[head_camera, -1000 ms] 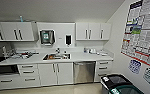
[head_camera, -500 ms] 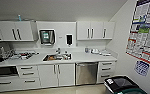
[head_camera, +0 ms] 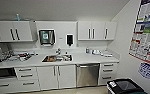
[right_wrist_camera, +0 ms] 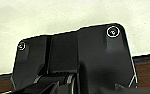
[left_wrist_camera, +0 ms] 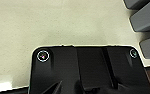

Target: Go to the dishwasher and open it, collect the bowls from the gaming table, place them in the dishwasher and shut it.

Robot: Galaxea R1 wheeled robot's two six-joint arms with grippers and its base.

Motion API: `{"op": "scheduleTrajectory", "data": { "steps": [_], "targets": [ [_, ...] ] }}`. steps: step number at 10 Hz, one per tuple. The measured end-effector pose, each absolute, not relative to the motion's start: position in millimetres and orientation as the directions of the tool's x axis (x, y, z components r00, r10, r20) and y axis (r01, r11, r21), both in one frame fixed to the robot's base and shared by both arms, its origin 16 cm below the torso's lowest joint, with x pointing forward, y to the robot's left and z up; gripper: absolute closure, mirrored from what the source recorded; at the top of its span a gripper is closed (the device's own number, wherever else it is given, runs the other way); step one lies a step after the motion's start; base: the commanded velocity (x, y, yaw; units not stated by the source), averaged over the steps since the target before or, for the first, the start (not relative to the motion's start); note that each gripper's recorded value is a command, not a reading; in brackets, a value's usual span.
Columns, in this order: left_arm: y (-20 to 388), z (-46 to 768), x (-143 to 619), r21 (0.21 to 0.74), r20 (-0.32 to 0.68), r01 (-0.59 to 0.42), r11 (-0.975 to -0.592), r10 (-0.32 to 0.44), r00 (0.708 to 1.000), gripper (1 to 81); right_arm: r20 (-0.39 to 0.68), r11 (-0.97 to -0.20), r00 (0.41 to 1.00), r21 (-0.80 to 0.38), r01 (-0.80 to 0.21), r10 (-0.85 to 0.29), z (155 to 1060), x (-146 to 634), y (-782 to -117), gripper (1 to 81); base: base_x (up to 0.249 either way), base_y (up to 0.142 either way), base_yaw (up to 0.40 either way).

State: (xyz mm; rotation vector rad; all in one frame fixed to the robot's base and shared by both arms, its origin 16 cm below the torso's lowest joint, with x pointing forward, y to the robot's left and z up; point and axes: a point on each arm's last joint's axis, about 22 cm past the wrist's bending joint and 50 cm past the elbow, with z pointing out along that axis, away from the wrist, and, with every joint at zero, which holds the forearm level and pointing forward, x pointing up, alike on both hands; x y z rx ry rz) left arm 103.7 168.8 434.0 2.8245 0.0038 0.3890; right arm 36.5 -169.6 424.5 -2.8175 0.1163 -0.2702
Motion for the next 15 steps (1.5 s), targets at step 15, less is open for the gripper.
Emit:
{"op": "scheduleTrajectory", "data": {
  "steps": [15],
  "targets": [
    [173,434,104,0.28,0.265,-0.036,-0.959,0.041,0.963,1.0,0.176,-0.951,0.978,-0.303,-0.053,-0.111,424,39,-176,1.0,0.15,0.0,0.0]
  ]
}}
